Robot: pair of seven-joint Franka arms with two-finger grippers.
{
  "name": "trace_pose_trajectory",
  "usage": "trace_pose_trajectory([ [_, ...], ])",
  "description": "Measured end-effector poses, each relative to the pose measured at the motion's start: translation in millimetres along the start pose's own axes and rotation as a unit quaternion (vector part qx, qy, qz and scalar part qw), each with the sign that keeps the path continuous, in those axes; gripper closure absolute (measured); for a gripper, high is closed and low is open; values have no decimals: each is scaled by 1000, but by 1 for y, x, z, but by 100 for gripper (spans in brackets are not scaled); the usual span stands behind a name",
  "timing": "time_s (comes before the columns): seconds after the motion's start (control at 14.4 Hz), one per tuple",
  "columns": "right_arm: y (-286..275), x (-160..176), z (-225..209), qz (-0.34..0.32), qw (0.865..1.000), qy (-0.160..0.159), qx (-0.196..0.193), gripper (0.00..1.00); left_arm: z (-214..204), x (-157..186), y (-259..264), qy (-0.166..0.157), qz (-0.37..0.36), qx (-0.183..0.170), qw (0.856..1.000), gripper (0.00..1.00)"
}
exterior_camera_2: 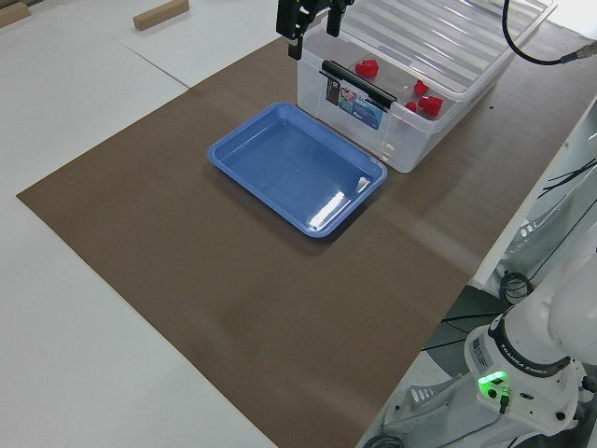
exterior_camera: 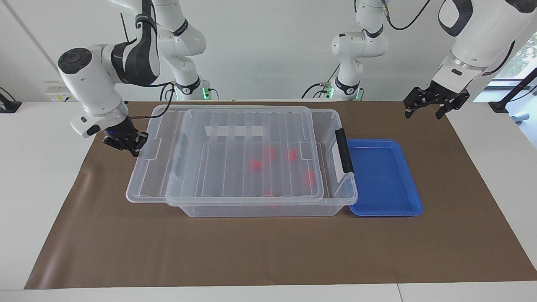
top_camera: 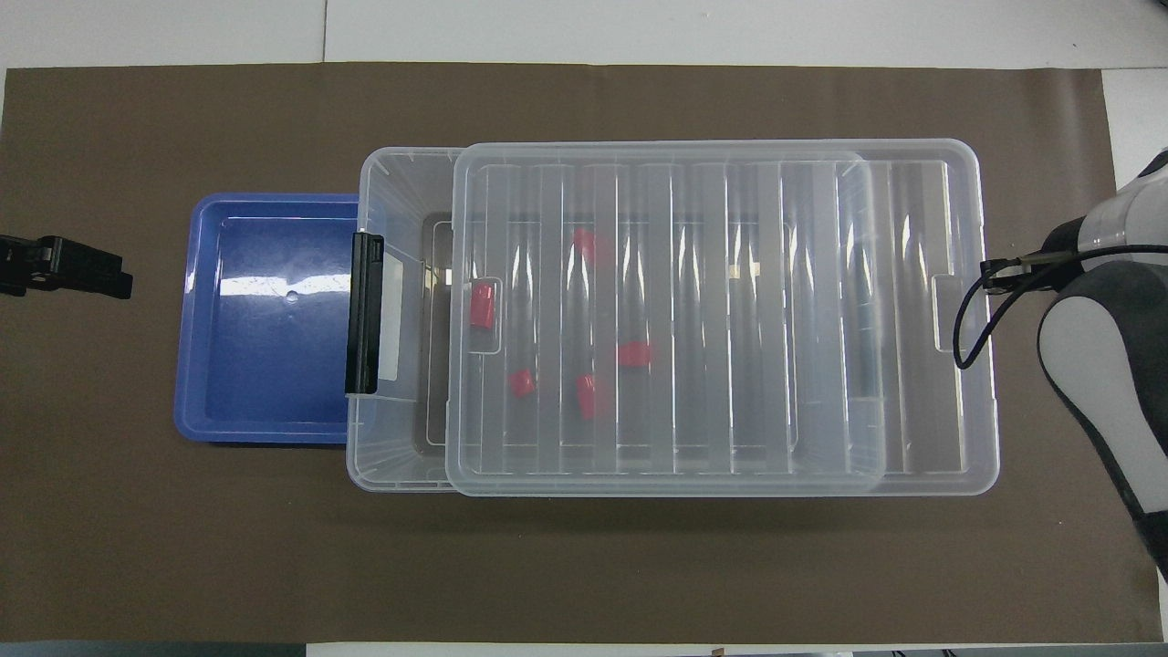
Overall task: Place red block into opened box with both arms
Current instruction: 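Slide the clear lid back over the box with the right gripper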
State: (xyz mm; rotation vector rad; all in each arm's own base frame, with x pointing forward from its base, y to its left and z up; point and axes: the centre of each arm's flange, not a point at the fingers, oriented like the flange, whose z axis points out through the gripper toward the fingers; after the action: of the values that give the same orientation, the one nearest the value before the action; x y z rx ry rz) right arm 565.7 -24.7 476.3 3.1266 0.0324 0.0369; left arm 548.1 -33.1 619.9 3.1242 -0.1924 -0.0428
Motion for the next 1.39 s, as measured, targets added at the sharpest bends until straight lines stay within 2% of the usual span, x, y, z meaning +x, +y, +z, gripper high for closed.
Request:
trace_pose_trajectory([
  [0.42, -36, 1, 1, 25, 1000, -1, 1, 99, 1, -1, 9, -5, 8, 0, 1000, 0],
  [1.39, -72, -1, -1, 44, 999, 1, 2, 99, 0, -1, 5, -4, 4, 0, 1000, 0],
])
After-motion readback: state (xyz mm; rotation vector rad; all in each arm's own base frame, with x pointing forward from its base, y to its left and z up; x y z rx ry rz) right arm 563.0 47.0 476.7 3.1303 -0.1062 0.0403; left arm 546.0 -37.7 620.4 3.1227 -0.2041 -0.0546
